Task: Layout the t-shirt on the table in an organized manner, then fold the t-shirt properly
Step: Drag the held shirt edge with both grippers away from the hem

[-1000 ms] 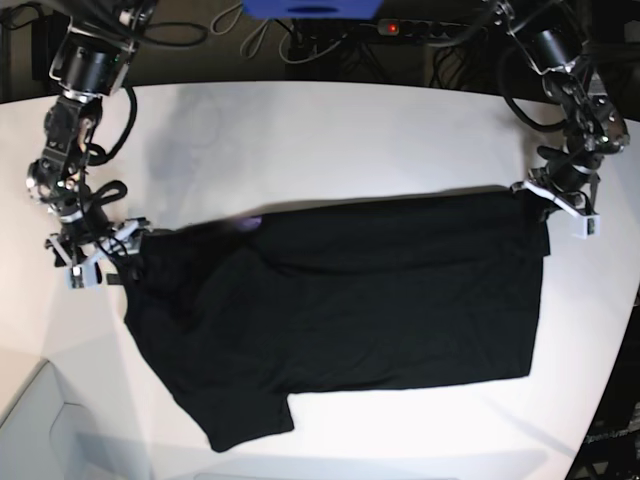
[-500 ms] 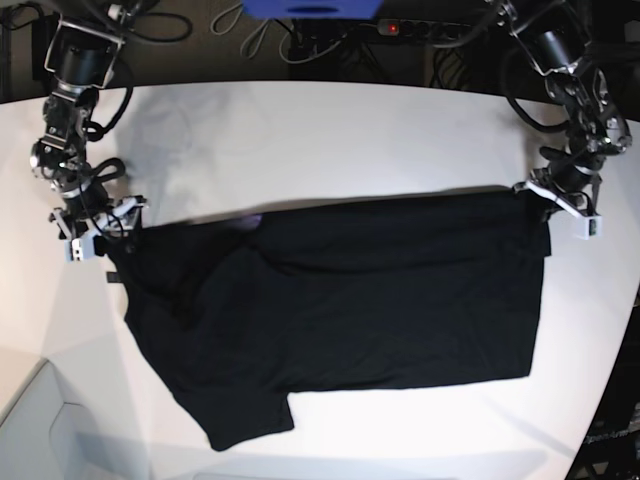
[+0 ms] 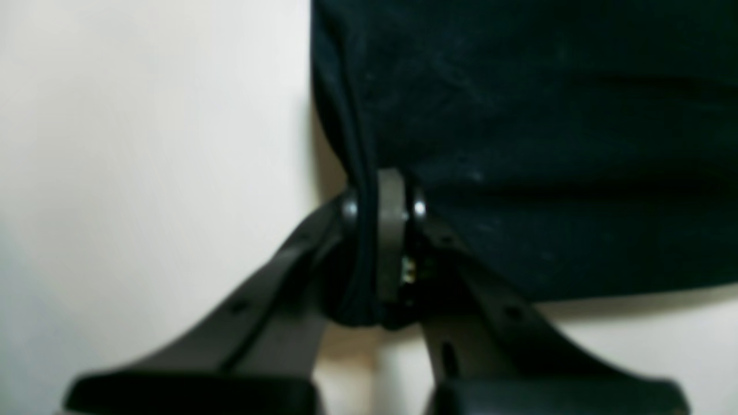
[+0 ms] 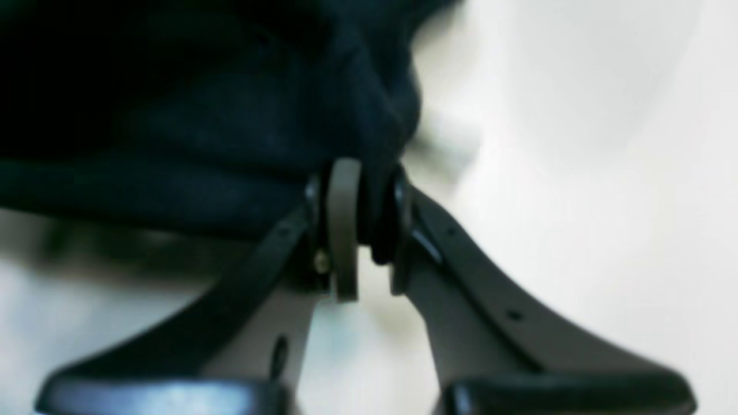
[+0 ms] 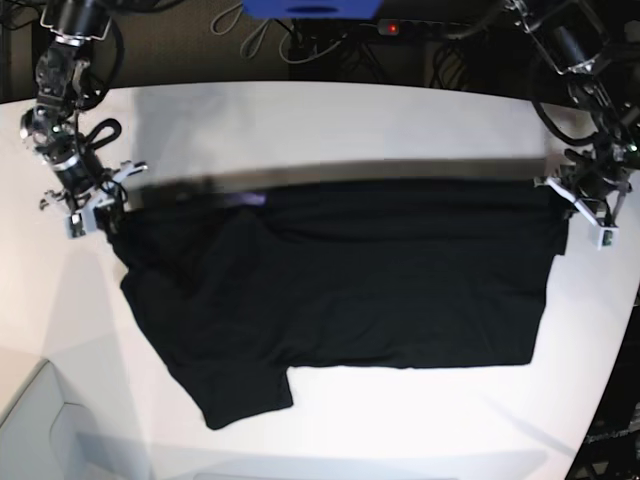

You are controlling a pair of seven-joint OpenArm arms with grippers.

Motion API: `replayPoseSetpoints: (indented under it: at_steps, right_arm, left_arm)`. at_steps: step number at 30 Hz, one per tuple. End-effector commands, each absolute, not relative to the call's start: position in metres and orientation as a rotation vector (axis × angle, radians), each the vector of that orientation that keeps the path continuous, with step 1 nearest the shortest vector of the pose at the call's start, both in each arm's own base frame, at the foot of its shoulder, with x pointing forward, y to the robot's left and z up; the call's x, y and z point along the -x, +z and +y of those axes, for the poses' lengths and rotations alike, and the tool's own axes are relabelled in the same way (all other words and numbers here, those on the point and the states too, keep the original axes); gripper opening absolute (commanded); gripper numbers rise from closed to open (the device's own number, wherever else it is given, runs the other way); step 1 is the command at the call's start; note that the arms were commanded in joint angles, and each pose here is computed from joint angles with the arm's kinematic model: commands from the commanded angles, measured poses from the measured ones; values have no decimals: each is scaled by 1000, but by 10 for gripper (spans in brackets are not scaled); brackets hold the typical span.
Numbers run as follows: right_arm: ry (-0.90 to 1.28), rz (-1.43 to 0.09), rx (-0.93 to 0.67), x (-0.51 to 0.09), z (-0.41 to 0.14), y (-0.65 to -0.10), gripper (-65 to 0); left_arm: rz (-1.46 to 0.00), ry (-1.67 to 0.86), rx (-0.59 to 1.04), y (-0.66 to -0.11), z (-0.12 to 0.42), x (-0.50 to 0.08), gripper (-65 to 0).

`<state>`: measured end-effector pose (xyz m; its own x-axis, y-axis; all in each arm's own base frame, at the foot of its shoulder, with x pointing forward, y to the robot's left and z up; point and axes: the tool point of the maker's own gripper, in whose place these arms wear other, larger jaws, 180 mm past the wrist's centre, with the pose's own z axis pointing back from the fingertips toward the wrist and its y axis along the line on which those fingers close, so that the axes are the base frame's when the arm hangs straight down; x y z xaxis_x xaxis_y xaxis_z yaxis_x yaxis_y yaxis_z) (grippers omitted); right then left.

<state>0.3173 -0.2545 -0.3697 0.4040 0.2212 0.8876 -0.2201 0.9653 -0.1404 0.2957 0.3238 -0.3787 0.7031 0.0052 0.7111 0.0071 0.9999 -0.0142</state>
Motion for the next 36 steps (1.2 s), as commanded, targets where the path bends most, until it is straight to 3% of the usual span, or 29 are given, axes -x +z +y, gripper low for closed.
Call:
replayPoseSetpoints:
  at_steps: [1, 9, 28, 36]
  right_arm:
    - [289, -1203, 54, -331, -265, -338, -650]
    - [354, -1152, 168, -341, -263, -297, -650]
    - [280, -814, 61, -204, -256, -399, -650]
    - [131, -806, 76, -182, -267, -406, -644]
  left_arm:
    - [-852, -13, -39, -352, 337, -308, -648]
    - [-896, -43, -87, -318, 338, -325, -648]
    - [-647, -62, -109, -383, 350, -239, -648]
    - [-557, -64, -99, -404, 347, -203, -646]
